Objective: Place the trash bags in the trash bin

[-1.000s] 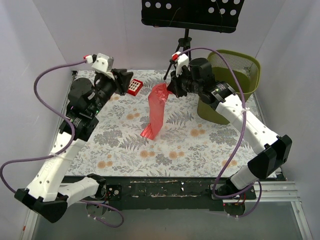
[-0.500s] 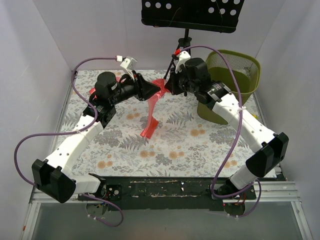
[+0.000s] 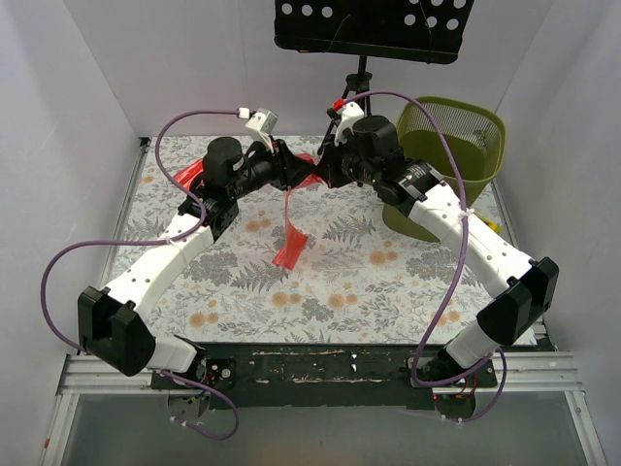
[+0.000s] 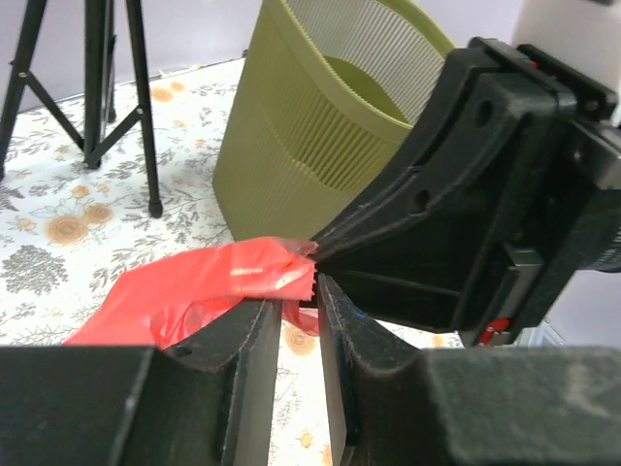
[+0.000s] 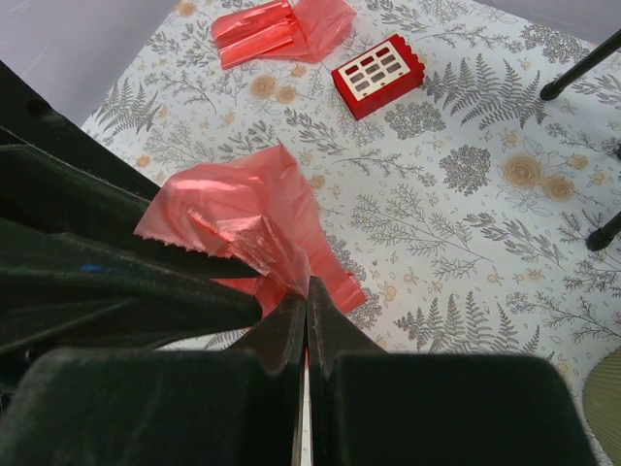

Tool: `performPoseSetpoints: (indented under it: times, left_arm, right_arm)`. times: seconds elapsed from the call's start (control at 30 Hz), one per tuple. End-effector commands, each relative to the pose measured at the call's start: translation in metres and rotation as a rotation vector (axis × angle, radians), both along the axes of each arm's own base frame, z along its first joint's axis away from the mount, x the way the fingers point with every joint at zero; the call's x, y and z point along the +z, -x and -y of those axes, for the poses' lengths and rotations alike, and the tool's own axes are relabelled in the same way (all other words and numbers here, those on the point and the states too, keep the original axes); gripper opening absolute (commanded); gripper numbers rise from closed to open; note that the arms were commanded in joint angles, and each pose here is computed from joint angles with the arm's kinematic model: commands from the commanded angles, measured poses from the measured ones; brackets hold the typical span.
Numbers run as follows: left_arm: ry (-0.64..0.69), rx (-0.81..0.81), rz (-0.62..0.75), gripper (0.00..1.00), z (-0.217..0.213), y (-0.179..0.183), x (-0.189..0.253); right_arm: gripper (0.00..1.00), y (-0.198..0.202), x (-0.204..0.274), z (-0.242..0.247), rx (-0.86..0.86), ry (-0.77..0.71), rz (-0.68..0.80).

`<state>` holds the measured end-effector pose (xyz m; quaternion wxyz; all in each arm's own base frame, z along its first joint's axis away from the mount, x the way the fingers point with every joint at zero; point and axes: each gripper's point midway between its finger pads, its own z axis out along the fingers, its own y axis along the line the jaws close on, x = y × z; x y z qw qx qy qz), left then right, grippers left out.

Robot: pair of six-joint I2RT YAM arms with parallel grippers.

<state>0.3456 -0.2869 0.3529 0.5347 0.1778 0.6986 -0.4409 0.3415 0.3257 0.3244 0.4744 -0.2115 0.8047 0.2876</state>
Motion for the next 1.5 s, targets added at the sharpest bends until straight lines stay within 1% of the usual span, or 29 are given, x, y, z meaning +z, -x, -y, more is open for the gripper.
performPoseSetpoints:
  times: [0.0,0.13,0.27,0.37,0.47,0.53,0.6,0.67,0.73,0.8,0.9,0.93,1.0,1.03,1.07,1.17,1.2,1.3,1.47]
  left_arm:
    - [0.002,0.079,0.095,0.18,-0.009,-0.010,0.028]
    - [-0.026,0.129,0.102,0.11,-0.014,-0.020,0.022]
    - [-0.030,0.122,0.105,0.11,-0.011,-0.024,0.019]
    - [-0.015,0.093,0.118,0.18,-0.006,-0.022,0.023]
    - [0.003,0.025,0.132,0.34,0.000,-0.011,0.028]
    - [0.006,-0.038,0.140,0.38,0.006,-0.001,0.028]
    - [0.004,-0.072,0.141,0.38,0.008,0.005,0.025]
    - [-0.016,-0.070,0.138,0.35,0.010,0.003,0.020]
    - [-0.042,-0.024,0.127,0.28,0.008,-0.007,0.013]
    - [-0.068,0.007,0.103,0.23,0.006,-0.017,0.005]
    - [-0.075,0.007,0.076,0.22,0.008,-0.021,-0.001]
    - [-0.068,-0.006,0.078,0.20,0.010,-0.019,-0.001]
    - [-0.063,-0.038,0.085,0.10,0.013,-0.014,0.000]
    - [-0.062,-0.040,0.093,0.03,0.013,-0.014,0.003]
    - [-0.072,-0.036,0.095,0.00,0.012,-0.014,0.002]
    - [-0.098,0.016,0.131,0.00,0.002,-0.017,0.008]
    - [-0.121,0.032,0.118,0.00,-0.002,-0.016,0.004]
    - [-0.168,0.094,0.141,0.00,-0.017,-0.017,0.004]
    - [-0.232,0.229,0.148,0.00,-0.044,-0.025,-0.001]
  right_arm:
    - [0.01,-0.003,0.038,-0.003,-0.007,-0.069,0.093]
    - [0.01,0.000,0.040,-0.006,0.009,-0.066,0.108]
    - [0.01,0.002,0.039,-0.008,0.026,-0.045,0.127]
    - [0.01,0.001,0.033,-0.006,-0.003,-0.009,0.142]
    - [0.01,0.001,0.031,-0.005,-0.008,-0.006,0.142]
    - [0.01,-0.001,0.030,-0.004,-0.017,-0.001,0.146]
    - [0.01,-0.002,0.032,-0.005,-0.013,-0.003,0.153]
    - [0.01,-0.002,0.034,-0.007,-0.004,-0.006,0.159]
    - [0.01,-0.001,0.034,-0.008,0.001,-0.004,0.165]
    - [0.01,0.000,0.036,-0.009,0.006,-0.005,0.171]
    - [0.01,0.000,0.036,-0.008,0.006,0.000,0.176]
    - [0.01,-0.001,0.036,-0.007,0.001,0.001,0.177]
    - [0.01,-0.001,0.036,-0.004,-0.010,0.005,0.178]
    - [0.01,-0.002,0.034,-0.003,-0.020,0.012,0.178]
    - [0.01,-0.003,0.034,-0.001,-0.028,0.015,0.179]
    - [0.01,-0.010,0.032,0.010,-0.093,0.039,0.191]
    - [0.01,-0.012,0.032,0.013,-0.113,0.050,0.198]
    - [0.01,-0.021,0.029,0.027,-0.186,0.090,0.216]
    - [0.01,-0.023,0.031,0.033,-0.200,0.109,0.238]
